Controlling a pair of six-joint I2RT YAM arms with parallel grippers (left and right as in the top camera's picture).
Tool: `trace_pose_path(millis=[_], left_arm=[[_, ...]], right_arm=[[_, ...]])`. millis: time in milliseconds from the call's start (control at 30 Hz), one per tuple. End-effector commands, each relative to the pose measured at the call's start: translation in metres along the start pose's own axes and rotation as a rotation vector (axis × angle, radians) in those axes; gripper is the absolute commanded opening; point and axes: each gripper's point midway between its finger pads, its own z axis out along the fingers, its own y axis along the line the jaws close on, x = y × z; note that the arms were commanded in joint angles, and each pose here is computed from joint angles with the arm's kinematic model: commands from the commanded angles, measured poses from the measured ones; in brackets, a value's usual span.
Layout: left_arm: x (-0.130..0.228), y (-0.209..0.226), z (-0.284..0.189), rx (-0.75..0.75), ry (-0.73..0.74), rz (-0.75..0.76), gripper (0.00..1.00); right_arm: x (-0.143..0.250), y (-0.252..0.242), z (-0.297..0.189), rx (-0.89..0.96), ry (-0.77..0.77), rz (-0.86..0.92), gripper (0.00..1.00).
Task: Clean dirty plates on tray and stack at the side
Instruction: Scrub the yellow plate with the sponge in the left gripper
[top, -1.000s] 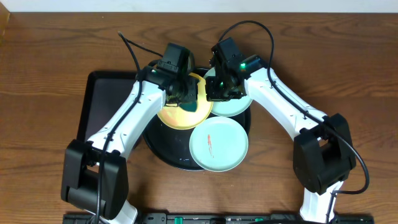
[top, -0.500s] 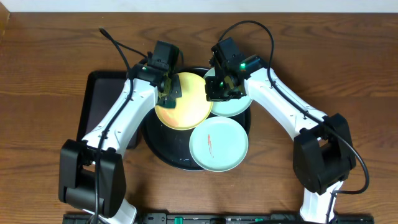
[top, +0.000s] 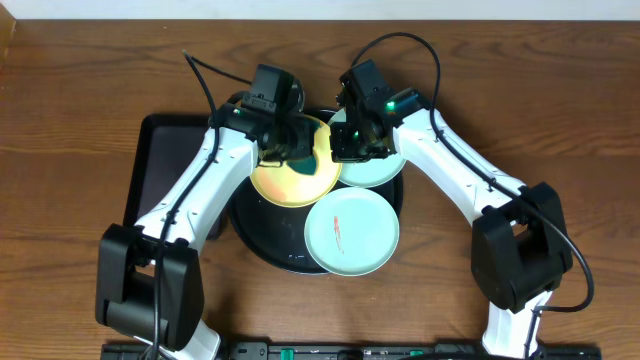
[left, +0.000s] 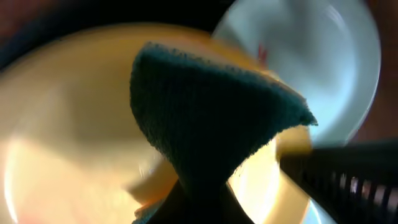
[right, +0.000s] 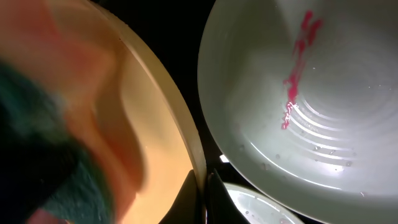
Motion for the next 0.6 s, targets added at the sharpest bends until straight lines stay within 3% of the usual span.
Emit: trace_pose_path(millis=[0, 133, 267, 567], left_arm=[[-0.022, 0.028, -0.002, -0.156, -0.109, 0.004, 0.08], [-0.035, 0.064, -0.014, -0.369, -0.200, -0.069, 0.07], [-0.018, 0.070, -0.013, -0.396, -0.133, -0.070, 0.07], [0.055, 0.028, -0.006, -0.133, 0.212, -0.106, 0.07]], right_arm=[[-0.001, 0.007, -0.005, -0.024, -0.006, -0.003, 0.01], [-0.001, 0.007, -0.005, -0.024, -0.006, -0.003, 0.01], [-0.002, 0.006, -0.006, -0.024, -0.007, -0.002, 0.01], [-0.002, 0.007, -0.006, -0.024, -0.009, -0.002, 0.01]])
